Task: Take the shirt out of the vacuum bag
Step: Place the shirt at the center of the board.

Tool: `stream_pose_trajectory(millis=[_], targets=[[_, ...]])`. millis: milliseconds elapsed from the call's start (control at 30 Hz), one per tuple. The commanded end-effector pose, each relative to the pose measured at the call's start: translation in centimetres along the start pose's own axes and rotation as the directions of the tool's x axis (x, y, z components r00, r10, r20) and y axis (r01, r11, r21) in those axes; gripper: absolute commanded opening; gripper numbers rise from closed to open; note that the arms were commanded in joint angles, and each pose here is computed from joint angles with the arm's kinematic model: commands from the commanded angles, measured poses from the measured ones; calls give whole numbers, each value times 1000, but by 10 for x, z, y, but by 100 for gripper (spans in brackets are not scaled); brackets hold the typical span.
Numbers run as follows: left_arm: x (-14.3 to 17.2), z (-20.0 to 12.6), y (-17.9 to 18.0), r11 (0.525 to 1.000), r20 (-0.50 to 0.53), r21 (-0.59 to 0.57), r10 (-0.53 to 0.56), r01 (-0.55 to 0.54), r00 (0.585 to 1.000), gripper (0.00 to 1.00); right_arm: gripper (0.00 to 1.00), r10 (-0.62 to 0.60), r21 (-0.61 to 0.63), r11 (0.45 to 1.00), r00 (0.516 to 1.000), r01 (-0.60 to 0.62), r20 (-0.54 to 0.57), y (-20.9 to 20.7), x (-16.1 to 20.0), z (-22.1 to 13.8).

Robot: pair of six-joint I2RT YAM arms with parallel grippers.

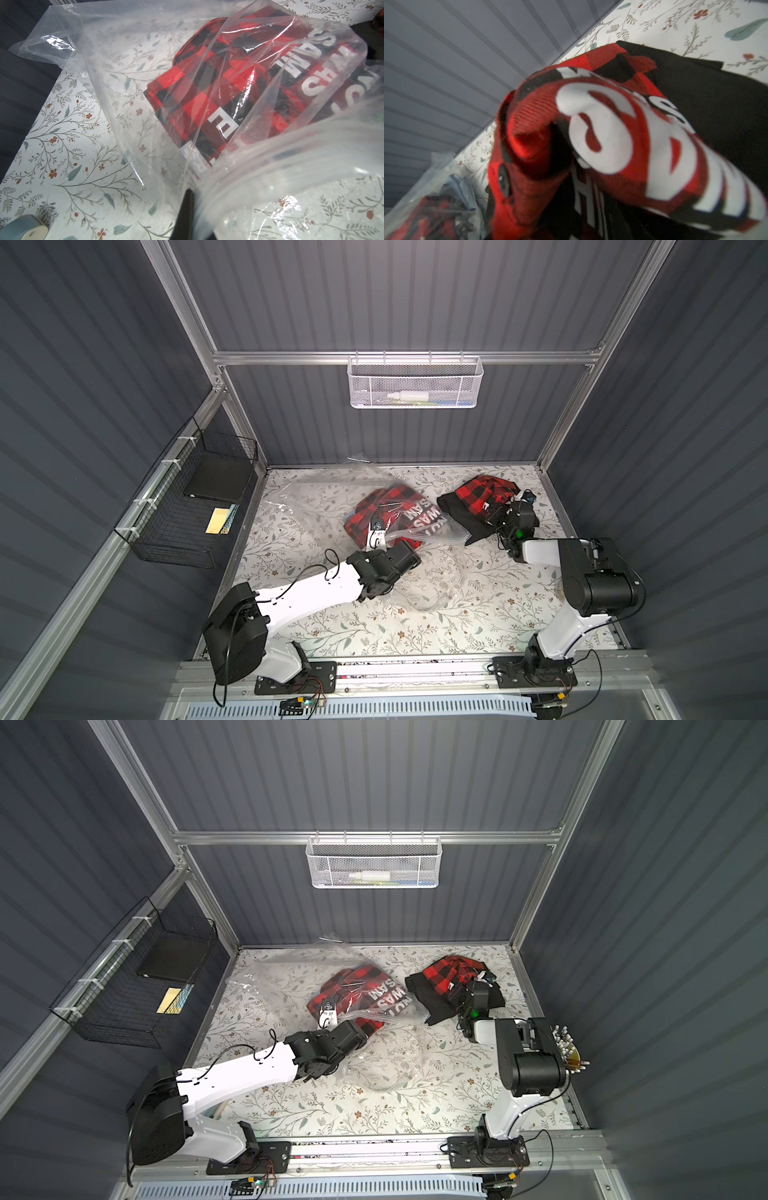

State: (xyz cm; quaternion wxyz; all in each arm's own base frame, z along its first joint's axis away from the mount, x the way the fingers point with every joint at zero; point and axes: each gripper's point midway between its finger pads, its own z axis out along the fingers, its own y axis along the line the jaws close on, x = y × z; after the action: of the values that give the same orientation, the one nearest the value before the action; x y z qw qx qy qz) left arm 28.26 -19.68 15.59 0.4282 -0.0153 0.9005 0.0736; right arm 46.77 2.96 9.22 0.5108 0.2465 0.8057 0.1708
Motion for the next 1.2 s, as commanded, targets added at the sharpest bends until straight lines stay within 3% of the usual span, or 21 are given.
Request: stream_pose_trajectory(millis=[0, 167, 333, 433, 567, 800, 1167], targets=[[2, -5, 14, 1000, 10, -29, 6, -5, 1000, 0, 40, 8, -12, 1000, 1000, -8, 0, 8, 0, 3], [2, -6, 16, 1000, 11, -29, 2, -2, 1000, 0, 0, 56, -99, 993, 998, -56, -2, 32, -10, -6], [1, -7, 18, 999, 15, -34, 4, -3, 1000, 0, 0, 127, -190, 973, 992, -128, -16, 57, -22, -18], [0, -8, 19, 999, 19, -33, 0, 0, 1000, 0, 0, 208, -281, 935, 976, -218, -63, 77, -24, -23], [-2, -9, 19, 999, 21, -34, 3, -2, 1000, 0, 0, 314, -387, 857, 940, -341, -131, 100, -26, -32], [-10, -13, 21, 999, 40, -43, 13, -11, 999, 0, 0, 388, -497, 726, 880, -475, -275, 131, -13, -45], [-13, -14, 21, 998, 45, -50, 38, -36, 998, 0, 0, 346, -385, 800, 878, -460, -329, 93, 63, -44]])
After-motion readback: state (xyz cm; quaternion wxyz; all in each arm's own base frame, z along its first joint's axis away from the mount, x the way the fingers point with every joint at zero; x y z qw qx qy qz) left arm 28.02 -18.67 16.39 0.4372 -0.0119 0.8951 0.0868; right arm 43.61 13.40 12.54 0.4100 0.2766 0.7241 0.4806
